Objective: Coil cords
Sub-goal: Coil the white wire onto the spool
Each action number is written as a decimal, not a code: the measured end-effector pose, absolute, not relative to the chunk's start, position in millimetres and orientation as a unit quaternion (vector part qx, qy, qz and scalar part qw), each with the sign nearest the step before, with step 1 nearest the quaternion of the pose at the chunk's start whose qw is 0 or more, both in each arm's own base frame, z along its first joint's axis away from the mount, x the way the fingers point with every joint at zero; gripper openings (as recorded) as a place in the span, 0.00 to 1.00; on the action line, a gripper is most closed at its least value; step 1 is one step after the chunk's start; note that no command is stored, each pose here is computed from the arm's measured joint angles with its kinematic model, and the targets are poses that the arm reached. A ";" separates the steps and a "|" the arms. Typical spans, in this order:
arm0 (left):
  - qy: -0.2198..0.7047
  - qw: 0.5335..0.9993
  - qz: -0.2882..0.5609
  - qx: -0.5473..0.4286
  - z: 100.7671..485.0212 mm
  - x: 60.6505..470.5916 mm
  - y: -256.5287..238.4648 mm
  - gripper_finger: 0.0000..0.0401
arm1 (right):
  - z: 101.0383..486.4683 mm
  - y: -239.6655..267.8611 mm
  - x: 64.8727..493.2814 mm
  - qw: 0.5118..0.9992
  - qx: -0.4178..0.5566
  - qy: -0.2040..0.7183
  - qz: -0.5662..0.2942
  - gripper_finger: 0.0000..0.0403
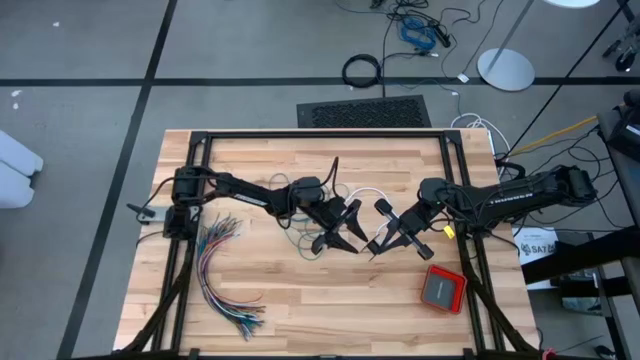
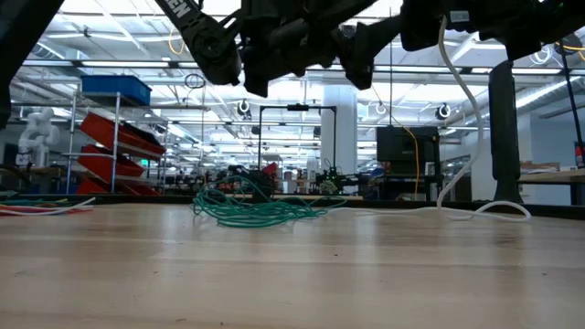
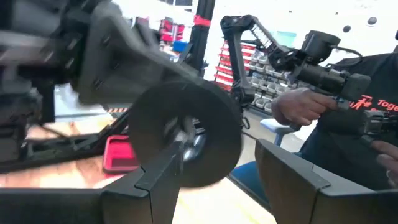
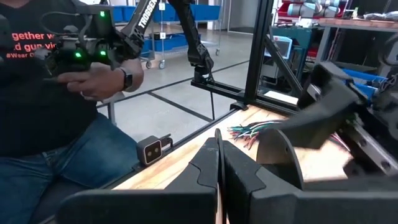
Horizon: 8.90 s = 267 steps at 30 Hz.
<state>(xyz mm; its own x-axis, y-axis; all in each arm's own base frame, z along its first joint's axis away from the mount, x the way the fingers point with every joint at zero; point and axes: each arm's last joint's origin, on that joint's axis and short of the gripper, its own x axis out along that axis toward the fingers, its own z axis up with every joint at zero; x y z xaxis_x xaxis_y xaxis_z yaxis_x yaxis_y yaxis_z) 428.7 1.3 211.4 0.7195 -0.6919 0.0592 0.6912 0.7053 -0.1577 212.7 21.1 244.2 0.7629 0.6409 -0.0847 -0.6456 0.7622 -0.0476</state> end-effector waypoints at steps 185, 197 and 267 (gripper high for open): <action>0.250 0.955 -0.132 0.092 202.4 424.9 27.1 0.23 | 169.4 8.2 168.9 0.985 0.050 0.165 0.020 0.00; 0.280 0.952 -0.046 0.113 199.5 423.2 38.3 0.23 | 206.6 29.8 178.5 0.981 0.012 0.177 0.077 0.00; 0.297 0.931 -0.209 -0.038 205.8 412.2 24.9 0.23 | 206.4 -12.0 206.7 0.965 -0.078 0.245 -0.053 0.00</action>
<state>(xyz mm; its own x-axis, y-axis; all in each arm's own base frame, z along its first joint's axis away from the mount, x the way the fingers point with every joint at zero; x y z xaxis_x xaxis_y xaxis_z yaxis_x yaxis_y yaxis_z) 412.2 24.9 205.8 0.7361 -0.4117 -0.5372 0.3663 0.9098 -0.1954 206.7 -12.0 206.4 0.8743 -0.1404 -0.4646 0.0636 0.9821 -0.1771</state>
